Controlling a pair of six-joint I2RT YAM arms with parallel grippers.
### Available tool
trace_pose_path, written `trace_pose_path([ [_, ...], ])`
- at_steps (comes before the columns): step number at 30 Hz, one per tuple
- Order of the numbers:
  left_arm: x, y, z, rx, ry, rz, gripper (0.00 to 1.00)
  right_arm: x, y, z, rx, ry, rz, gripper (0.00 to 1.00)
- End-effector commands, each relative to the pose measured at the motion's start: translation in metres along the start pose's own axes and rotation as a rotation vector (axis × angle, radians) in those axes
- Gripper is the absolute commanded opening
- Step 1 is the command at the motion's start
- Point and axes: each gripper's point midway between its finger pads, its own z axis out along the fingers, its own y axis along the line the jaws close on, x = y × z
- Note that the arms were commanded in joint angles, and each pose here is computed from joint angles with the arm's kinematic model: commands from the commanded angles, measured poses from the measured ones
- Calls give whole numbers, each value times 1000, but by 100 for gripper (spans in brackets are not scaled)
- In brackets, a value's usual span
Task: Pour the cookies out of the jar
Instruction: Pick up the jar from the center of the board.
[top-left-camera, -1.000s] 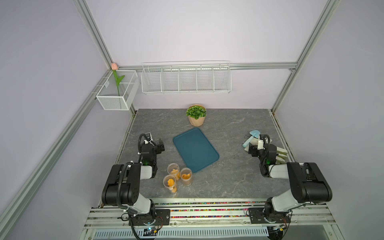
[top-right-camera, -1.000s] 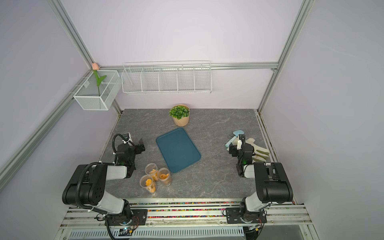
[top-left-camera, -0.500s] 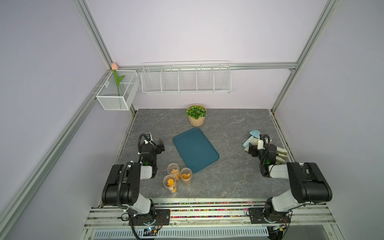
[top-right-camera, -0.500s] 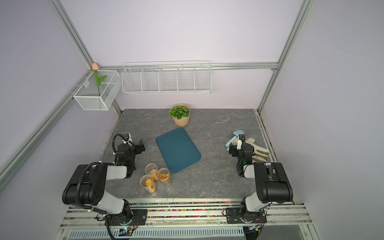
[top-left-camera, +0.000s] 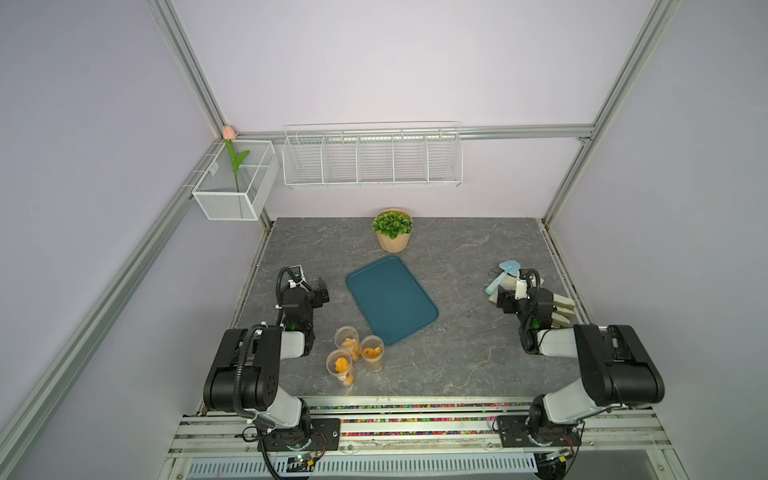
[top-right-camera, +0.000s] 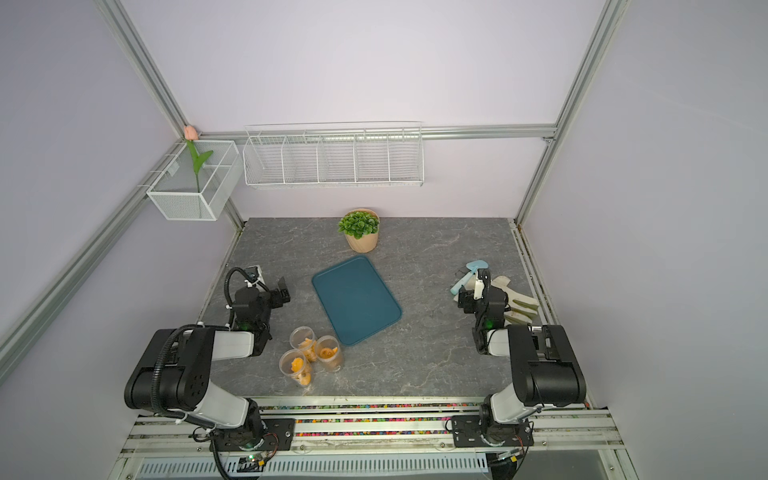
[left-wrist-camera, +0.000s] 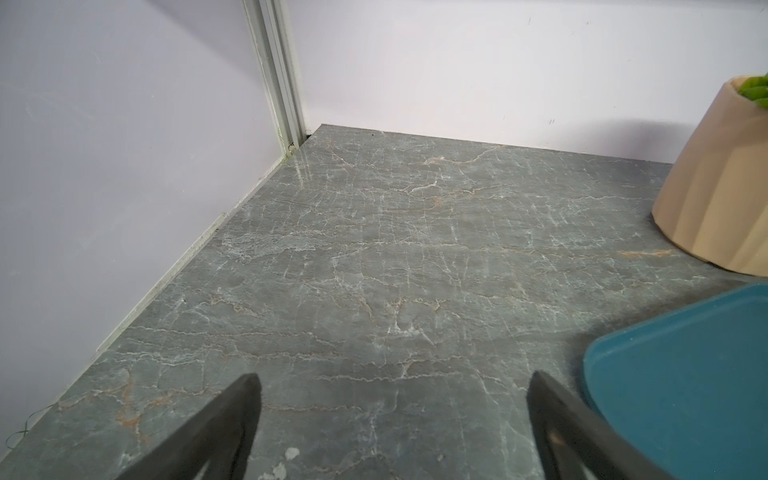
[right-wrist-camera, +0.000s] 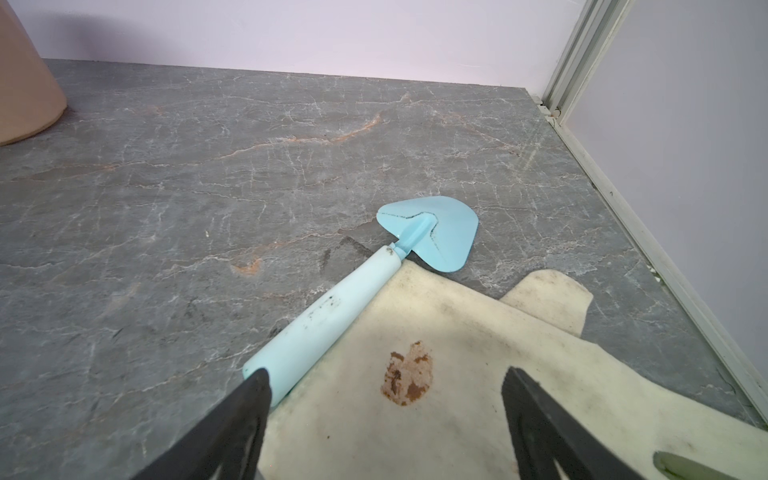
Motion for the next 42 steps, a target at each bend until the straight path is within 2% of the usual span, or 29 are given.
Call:
trace_pose_path([
  [1, -6, 2, 2, -4, -15, 8, 99, -18, -4, -2, 23, -56, 6, 89],
  [5, -16, 36, -11, -199, -48, -88, 99, -39, -9, -8, 48, -2, 13, 89],
  [7, -26, 38, -18, -202, -77, -91, 99, -54, -12, -12, 61, 20, 27, 89],
  [9, -35, 44, -25, -233, -78, -101, 99, -68, -22, -17, 119, 63, 152, 89],
  [12, -53, 55, -40, -294, -68, -145, 99, -79, -21, -20, 118, 221, 253, 89],
  [16, -78, 58, -62, -306, -2, -190, 99, -97, -2, -23, 34, 308, 341, 89],
  [19, -96, 54, -80, -280, 46, -230, 99, -107, 6, -34, 8, 322, 381, 89],
  [22, -105, 48, -99, -234, 72, -332, 99, -115, 19, -45, -54, 354, 405, 89],
  [25, -105, 33, -116, -139, 101, -446, 99, -116, 38, -58, -134, 404, 412, 89],
  [29, -103, 16, -136, -47, 146, -525, 99, -113, 59, -76, -213, 472, 399, 89],
  [32, -114, 4, -155, 28, 158, -554, 99, -109, 69, -91, -258, 507, 412, 89],
  [39, -110, -30, -182, 138, 363, -586, 99, -102, 90, -125, -334, 562, 388, 89],
  [42, -97, -44, -186, 172, 492, -578, 99, -101, 94, -139, -341, 593, 374, 89],
])
